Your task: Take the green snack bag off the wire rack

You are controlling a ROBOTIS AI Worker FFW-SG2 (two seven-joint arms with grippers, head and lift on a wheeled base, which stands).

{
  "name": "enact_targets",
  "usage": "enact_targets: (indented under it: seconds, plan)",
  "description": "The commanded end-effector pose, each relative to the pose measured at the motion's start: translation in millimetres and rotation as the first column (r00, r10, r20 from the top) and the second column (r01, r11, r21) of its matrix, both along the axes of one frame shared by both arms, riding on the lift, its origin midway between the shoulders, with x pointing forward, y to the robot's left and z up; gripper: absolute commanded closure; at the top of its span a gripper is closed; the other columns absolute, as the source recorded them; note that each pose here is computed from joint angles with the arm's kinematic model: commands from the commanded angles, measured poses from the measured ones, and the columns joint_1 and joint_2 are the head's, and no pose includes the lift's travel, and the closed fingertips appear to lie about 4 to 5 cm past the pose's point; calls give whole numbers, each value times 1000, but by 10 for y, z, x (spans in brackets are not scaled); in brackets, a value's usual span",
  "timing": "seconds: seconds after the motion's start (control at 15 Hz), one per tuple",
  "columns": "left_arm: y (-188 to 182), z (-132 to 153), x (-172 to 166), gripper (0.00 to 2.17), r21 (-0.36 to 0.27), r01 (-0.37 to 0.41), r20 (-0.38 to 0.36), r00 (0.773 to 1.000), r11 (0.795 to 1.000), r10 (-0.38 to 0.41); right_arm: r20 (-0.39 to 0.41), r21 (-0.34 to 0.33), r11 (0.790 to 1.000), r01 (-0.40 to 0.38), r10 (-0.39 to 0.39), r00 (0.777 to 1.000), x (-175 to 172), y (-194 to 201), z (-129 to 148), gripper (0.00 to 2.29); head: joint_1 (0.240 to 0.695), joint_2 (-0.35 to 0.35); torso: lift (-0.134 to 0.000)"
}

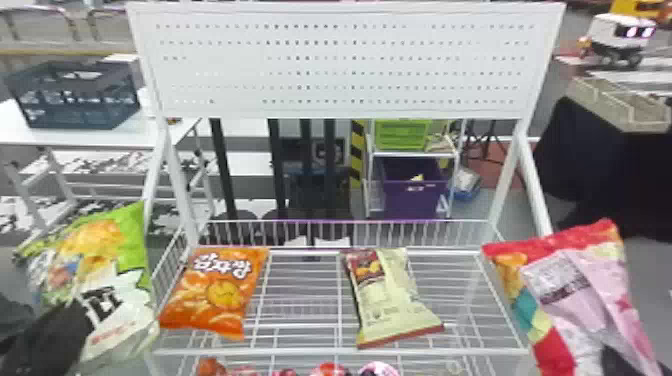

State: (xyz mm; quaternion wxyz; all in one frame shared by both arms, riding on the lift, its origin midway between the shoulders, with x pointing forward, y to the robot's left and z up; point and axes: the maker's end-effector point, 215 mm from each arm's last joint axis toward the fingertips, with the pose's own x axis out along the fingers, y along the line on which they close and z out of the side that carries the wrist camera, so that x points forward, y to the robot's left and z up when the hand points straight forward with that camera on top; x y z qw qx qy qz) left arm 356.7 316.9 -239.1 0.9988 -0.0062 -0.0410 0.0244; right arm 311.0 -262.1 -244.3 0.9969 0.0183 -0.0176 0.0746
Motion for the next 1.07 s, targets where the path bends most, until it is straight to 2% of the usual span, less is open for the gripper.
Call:
enact_targets:
  seconds: [0.0,1.0]
  plan:
    - [-18,0,-5,2145,-6,3,1,1000,1000,-3,2,0,1000,-1,1,1000,-2,6,12,2236,499,0,0]
    - [-17,8,-5,2145,-10,-1,2,1000,1000,1,-2,3,1000,11,-11,1000,-4,-25,0,2236,499,0,0]
